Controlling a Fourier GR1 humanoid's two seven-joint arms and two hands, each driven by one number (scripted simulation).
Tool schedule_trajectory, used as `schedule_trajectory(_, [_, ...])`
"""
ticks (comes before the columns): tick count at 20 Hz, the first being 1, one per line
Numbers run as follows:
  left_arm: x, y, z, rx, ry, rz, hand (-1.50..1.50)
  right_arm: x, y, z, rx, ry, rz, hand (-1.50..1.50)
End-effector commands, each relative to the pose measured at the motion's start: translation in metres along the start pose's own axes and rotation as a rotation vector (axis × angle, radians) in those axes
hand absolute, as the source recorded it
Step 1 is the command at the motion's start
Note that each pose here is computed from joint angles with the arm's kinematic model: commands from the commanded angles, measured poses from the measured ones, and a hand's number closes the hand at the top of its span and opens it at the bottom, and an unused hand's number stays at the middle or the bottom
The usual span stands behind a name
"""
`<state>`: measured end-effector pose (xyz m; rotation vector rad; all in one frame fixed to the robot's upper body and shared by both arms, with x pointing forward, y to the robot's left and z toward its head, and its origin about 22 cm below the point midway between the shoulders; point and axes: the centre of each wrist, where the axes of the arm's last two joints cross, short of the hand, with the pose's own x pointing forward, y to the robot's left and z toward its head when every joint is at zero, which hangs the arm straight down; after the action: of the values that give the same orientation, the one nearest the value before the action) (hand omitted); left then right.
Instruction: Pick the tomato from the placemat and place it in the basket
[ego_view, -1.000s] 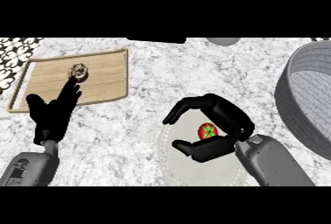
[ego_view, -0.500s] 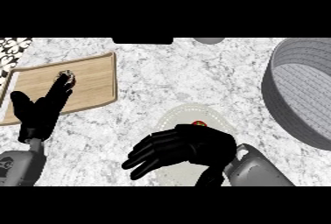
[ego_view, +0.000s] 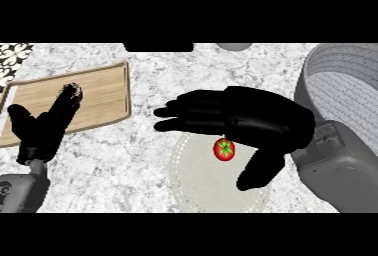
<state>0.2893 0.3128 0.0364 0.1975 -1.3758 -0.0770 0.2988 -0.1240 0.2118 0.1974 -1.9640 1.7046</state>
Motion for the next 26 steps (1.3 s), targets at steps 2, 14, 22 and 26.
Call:
schedule_trajectory(2, [0.005, -0.01, 0.001, -0.018, -0.011, -0.002, 0.0, 0.02, -0.061, -0.011, 0.002, 0.206, 0.153, -1.5])
schedule_trajectory(14, [-0.016, -0.003, 0.001, -0.013, -0.014, 0.003, 0.0, -0.034, -0.118, 0.032, 0.359, 0.22, -0.015, -1.5])
schedule_trajectory(22, [0.003, -0.004, -0.011, 0.0, -0.011, 0.011, 0.0, -0.074, -0.085, 0.074, 0.213, 0.163, -0.145, -1.5])
schedule_trajectory(26, [0.006, 0.012, -0.007, 0.002, -0.019, 0.018, 0.0, -0.087, -0.042, 0.077, 0.232, 0.133, -0.156, -1.5])
